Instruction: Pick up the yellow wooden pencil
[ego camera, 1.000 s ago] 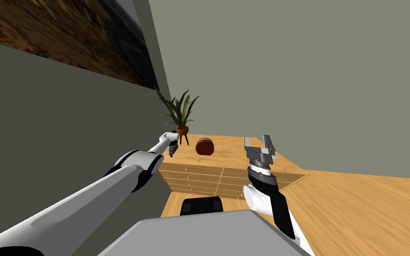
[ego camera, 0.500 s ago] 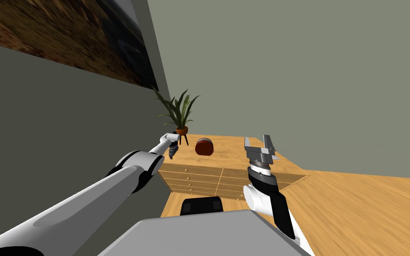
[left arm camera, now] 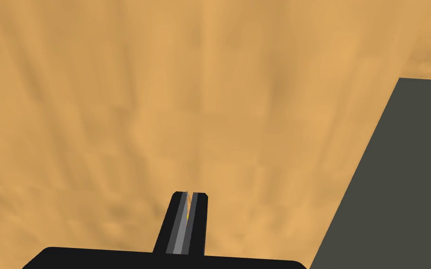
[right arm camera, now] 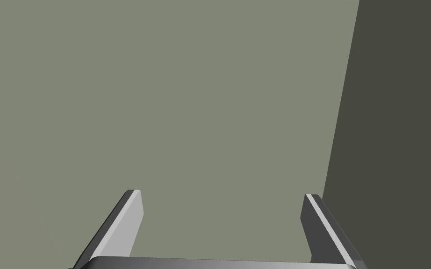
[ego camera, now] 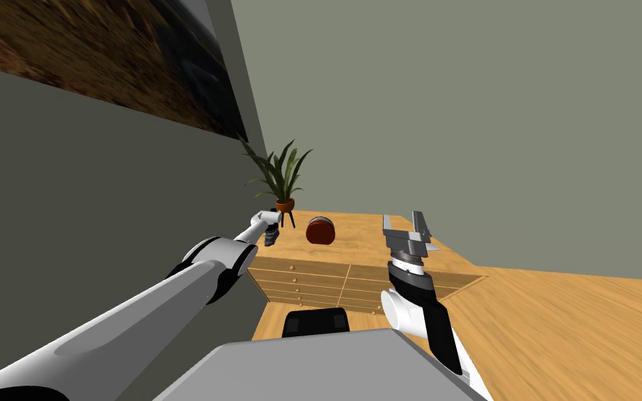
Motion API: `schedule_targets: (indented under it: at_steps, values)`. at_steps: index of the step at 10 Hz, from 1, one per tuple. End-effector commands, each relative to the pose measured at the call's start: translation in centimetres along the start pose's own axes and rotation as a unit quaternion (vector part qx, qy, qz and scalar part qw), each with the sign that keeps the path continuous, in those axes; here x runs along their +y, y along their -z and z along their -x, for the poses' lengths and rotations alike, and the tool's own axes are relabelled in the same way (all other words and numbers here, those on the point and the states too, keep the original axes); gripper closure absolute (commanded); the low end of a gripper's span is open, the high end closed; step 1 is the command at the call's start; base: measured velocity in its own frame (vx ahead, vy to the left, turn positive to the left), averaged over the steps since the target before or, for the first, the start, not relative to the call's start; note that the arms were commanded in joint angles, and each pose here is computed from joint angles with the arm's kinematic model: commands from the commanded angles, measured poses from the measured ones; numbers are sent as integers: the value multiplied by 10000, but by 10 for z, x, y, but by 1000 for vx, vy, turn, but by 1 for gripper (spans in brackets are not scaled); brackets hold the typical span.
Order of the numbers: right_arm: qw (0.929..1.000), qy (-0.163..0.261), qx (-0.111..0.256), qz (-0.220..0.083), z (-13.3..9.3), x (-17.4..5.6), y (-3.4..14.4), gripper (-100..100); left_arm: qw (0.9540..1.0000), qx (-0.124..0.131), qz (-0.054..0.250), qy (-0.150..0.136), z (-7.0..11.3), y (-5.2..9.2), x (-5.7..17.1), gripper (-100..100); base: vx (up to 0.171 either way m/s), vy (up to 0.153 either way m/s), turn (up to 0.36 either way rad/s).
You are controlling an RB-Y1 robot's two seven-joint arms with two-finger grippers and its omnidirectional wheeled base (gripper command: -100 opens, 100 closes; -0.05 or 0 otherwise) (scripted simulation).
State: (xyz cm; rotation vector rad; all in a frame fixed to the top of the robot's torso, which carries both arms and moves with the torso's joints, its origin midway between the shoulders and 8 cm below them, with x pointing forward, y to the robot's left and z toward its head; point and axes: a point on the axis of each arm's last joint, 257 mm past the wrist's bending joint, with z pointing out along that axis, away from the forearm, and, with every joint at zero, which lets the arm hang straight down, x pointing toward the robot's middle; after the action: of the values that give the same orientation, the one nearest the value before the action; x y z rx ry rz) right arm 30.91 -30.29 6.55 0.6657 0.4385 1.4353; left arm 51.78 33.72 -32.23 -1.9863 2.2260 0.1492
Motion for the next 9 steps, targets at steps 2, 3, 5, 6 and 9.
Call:
schedule_targets:
  at_steps: [2,3,5,6,9]
  values:
    - [10000,0,0,0,0,0,0,0,10000,-1,-9,1,0,0,-1,100,0,0,0]
    - [10000,0,0,0,0,0,0,0,10000,0,-8,1,0,0,-1,100,0,0,0]
    - [10000,0,0,0,0,0,0,0,10000,1,-13,-5,2,12,-4,100,-12,-5,4]
    - [10000,0,0,0,0,0,0,0,10000,1,-14,-7,3,19,-6,100,-35,-17,9]
    - [10000,0,0,0,0,0,0,0,10000,1,-21,-11,3,18,-7,0,-10,-6,0]
